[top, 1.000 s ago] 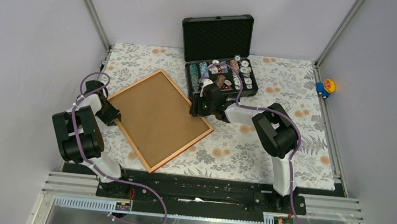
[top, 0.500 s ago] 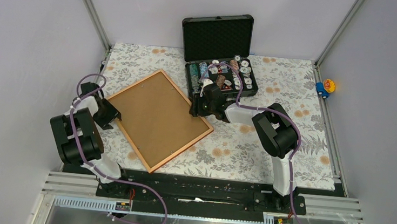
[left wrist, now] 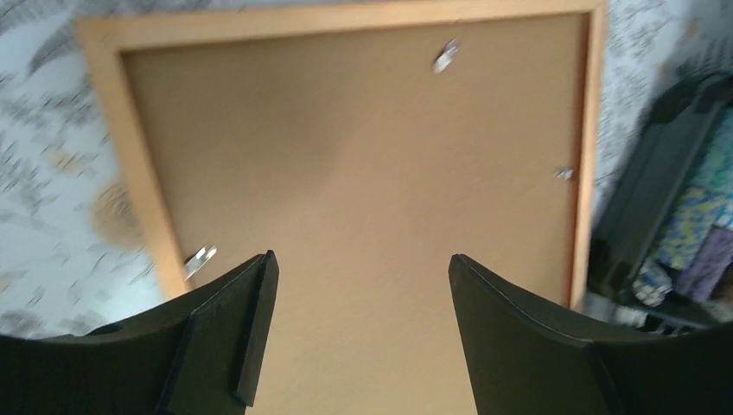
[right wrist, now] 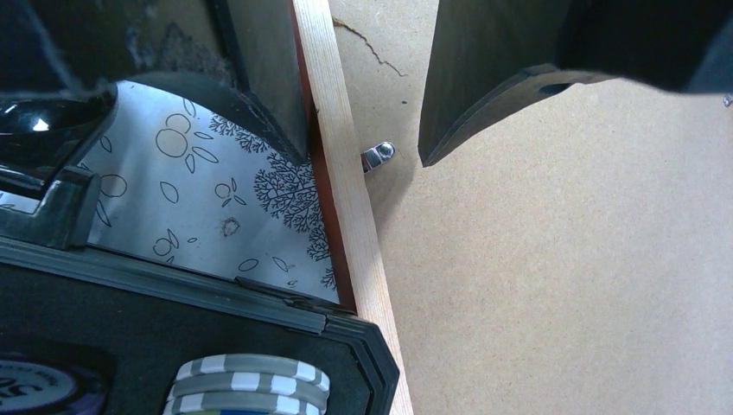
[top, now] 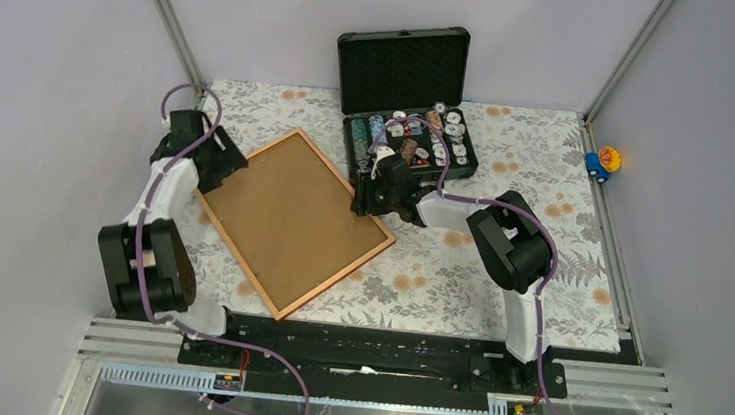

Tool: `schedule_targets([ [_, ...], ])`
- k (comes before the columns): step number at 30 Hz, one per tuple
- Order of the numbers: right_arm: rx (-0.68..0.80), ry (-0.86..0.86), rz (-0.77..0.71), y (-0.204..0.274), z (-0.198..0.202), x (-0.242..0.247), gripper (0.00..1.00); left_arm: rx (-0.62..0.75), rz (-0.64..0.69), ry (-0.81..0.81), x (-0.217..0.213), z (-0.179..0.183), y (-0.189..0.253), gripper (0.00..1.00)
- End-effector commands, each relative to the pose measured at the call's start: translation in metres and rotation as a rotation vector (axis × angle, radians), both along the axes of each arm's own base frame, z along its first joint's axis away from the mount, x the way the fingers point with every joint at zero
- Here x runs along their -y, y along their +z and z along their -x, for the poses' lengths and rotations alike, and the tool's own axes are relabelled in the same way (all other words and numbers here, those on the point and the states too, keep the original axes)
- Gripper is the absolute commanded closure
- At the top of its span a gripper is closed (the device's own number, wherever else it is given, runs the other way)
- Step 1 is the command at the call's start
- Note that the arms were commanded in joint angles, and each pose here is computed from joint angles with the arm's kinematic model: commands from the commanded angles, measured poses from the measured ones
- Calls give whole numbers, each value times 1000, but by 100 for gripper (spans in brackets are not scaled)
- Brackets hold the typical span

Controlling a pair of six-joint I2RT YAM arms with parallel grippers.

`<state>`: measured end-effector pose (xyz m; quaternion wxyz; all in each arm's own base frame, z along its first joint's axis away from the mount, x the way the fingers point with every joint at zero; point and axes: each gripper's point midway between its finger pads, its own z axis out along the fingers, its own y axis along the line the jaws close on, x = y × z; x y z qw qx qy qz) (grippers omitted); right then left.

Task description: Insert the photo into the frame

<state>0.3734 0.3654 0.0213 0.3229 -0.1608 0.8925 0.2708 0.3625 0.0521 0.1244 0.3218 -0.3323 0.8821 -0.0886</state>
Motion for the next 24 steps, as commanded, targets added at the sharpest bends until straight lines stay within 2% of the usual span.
schedule_targets([
  [1,-67,19,3,-13,11,-1,43,61,35,1,11,-52,12,21],
  [3,-66,17,6,-14,11,-1,43,64,90,-26,25,-71,10,21],
  [6,-68,18,5,-15,10,-1,43,73,122,-183,55,-100,12,22],
  [7,-69,19,5,-15,10,-1,43,75,88,-243,58,-108,11,22],
  [10,-72,23,0,-15,10,-2,43,68,-129,-294,36,-128,8,22],
  [16,-68,19,-2,-12,9,0,43,67,-380,-468,10,-143,-4,19],
  [24,-68,19,-5,-11,9,1,43,64,-398,-609,10,-158,-19,16],
])
